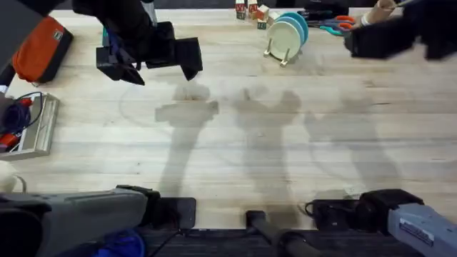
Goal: Pick up the plates from the table one by one and place each into a slot on the dish rack.
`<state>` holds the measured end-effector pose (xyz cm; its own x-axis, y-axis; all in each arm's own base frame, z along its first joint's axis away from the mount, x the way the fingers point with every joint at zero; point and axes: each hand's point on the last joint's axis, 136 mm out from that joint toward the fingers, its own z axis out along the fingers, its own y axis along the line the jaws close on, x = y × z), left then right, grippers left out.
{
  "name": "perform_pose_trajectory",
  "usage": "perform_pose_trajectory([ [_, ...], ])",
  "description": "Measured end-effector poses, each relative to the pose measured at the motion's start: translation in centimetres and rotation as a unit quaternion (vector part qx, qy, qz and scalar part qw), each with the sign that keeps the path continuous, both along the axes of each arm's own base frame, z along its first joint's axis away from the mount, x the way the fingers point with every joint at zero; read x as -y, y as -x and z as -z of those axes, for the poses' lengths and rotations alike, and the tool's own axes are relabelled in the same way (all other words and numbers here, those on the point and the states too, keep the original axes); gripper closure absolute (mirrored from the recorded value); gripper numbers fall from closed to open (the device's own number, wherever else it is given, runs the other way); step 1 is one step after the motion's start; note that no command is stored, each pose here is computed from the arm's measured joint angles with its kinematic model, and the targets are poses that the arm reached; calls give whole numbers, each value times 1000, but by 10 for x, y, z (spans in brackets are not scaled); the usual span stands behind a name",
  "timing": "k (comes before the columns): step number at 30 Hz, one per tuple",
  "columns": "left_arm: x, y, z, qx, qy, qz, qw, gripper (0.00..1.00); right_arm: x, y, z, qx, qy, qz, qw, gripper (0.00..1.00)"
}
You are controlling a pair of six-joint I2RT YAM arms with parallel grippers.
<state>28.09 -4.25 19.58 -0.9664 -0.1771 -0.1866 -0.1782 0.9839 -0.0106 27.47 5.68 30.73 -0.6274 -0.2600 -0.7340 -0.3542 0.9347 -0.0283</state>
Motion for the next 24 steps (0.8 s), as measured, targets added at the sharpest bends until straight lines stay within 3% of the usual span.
perform_pose_trajectory([
  [9,0,0,0,0,0,0,1000,7,18,62,-10,57,-22,57,997,7],
  [15,0,0,0,0,0,0,1000,7,20,70,10,90,-53,84,991,7],
  [24,0,0,0,0,0,0,1000,7,24,79,23,88,-59,99,989,7],
])
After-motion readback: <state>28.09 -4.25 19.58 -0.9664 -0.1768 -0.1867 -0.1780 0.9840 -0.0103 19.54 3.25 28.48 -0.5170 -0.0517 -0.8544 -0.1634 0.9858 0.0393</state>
